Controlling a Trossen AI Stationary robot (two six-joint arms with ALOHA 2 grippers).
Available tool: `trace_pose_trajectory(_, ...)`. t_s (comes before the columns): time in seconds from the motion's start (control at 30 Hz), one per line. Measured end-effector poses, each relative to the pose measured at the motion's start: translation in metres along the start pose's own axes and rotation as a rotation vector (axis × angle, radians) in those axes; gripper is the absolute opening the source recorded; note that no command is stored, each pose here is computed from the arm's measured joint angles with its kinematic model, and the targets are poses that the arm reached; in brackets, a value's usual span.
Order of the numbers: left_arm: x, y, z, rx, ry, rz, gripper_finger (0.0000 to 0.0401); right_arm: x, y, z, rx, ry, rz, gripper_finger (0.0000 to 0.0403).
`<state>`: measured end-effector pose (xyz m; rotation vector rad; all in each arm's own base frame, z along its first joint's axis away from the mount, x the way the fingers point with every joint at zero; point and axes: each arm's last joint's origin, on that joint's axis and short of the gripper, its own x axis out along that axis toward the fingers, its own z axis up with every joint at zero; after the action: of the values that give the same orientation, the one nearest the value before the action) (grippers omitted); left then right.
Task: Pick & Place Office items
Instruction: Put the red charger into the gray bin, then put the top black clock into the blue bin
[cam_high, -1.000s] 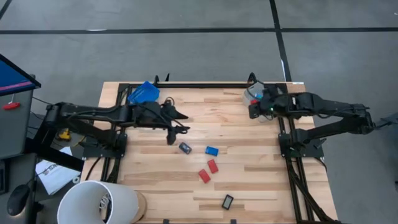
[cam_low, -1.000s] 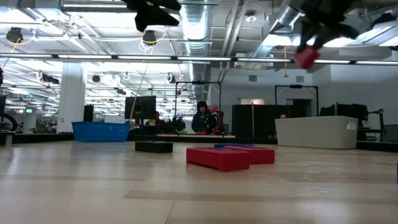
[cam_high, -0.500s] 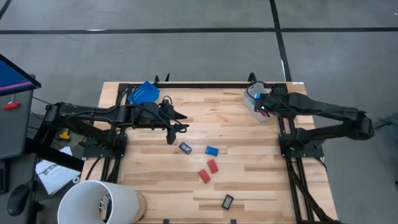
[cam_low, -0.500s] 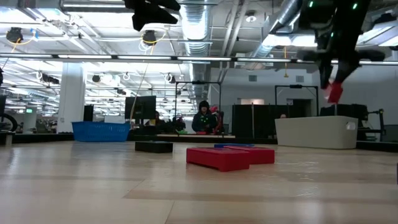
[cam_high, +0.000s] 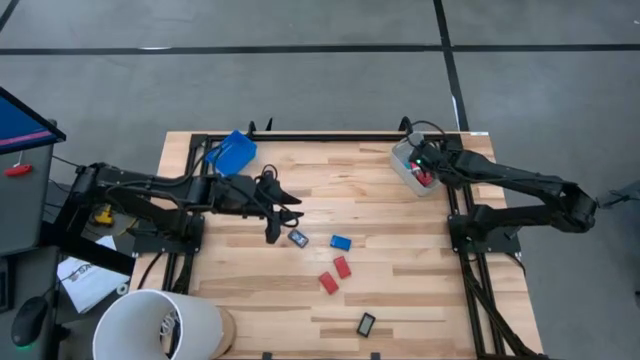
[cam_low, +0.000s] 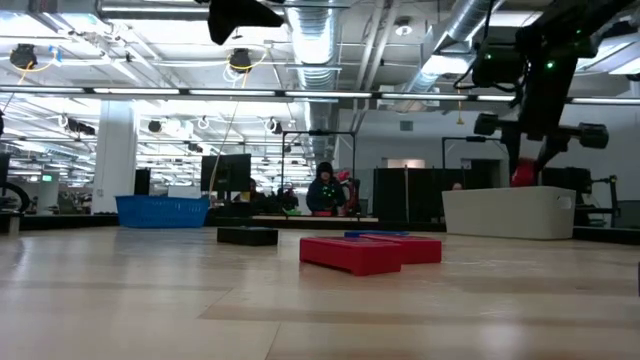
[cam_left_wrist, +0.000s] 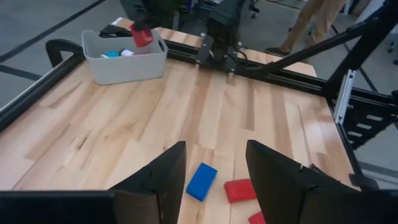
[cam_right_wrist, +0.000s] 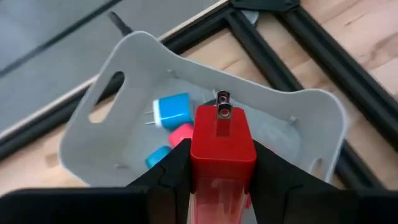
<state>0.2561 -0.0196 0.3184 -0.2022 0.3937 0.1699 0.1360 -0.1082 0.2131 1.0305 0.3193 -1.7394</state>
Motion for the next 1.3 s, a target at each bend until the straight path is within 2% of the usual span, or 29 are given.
trace_pose_trajectory(0.37,0.000,0.000,0.000,-0.016,0.000,-0.002,0.0158,0.003,0.002,0.006,0.081,-0.063,0.004,0.0111)
trace_pose_trajectory(0.57,0.000,0.000,0.000,-0.022,0.001,-0.004,0.0158,0.006,0.003,0.012,0.061,-0.080,0.003,0.0111)
trace_pose_trajectory(0.83,-0.001,-0.005,-0.001,-0.016,0.003,-0.022,0.0158,0.006,0.004,0.012,0.049,-0.085,0.016,0.0181)
trace_pose_trajectory(1.03,-0.002,-0.007,-0.002,-0.021,0.005,-0.030,0.0158,0.005,0.005,0.011,0.043,-0.100,0.022,0.0173)
trace_pose_trajectory(1.17,-0.002,-0.007,-0.003,-0.032,0.020,-0.025,0.0158,-0.005,0.009,0.004,0.008,-0.083,0.103,0.0153)
trace_pose_trajectory(1.3,-0.003,-0.008,-0.012,-0.015,0.097,-0.011,0.0158,-0.029,0.021,-0.012,-0.169,-0.028,0.328,0.0135)
